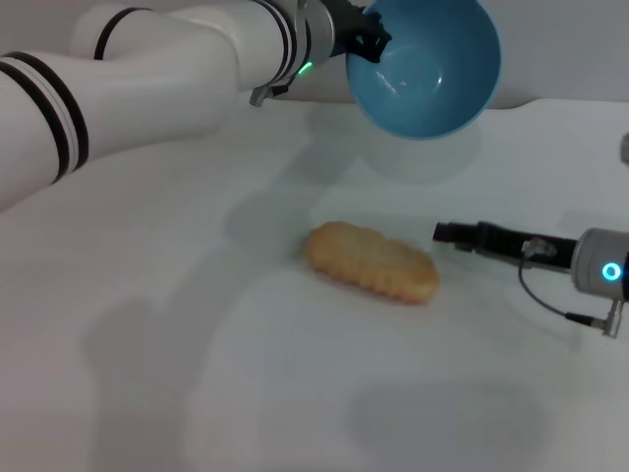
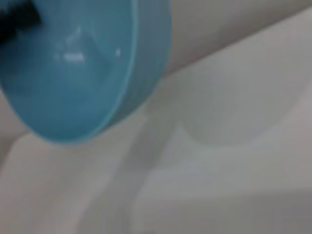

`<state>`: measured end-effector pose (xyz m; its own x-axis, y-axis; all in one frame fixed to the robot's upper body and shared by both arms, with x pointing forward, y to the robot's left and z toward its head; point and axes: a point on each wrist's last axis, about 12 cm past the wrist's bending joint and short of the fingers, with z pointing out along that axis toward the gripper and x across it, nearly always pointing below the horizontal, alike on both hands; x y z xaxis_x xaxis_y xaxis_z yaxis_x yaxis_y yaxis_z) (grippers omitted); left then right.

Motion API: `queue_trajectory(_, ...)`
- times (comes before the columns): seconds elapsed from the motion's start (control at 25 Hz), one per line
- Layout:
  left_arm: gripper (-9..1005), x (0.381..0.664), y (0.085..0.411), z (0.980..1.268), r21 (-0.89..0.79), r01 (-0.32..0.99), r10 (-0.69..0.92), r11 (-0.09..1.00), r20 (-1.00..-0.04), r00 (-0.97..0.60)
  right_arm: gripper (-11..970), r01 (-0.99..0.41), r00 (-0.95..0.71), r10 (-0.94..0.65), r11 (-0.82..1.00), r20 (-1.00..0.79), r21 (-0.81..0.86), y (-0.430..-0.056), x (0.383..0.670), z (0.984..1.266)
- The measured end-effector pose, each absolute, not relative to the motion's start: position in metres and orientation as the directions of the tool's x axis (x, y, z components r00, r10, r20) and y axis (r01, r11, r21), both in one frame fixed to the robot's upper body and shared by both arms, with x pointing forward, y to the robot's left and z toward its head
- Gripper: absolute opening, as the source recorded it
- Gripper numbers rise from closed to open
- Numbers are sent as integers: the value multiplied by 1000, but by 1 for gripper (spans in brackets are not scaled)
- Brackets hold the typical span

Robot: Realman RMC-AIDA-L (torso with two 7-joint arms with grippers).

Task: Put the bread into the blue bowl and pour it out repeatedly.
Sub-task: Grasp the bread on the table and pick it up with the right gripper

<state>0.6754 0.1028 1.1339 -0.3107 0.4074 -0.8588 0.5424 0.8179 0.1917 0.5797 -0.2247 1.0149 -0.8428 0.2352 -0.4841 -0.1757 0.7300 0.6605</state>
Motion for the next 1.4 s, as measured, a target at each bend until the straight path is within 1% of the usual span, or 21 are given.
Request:
queue_trajectory(0.04,0,675,103,1134,192,542,407,818,-859,-311,468,-182,-849,213,741,-484,646,-221,579,1013)
queue_trajectory(0.32,-1,675,105,1133,175,535,390,826,-863,-321,467,-198,-854,194,735,-482,648,-217,578,1013)
queue_trajectory(0.64,-1,675,106,1131,176,532,391,828,-862,-323,492,-230,-861,165,717,-481,658,-210,576,1015)
queue_trajectory(0.8,-1,676,106,1131,176,531,390,829,-862,-323,505,-277,-865,113,704,-489,654,-206,574,1017)
queue_trajectory(1.08,0,676,107,1131,177,529,390,830,-862,-324,527,-306,-873,53,713,-484,631,-202,571,1014)
queue_trajectory(1.4,0,676,109,1129,177,526,390,832,-861,-327,598,-296,-873,62,720,-484,628,-204,571,1013)
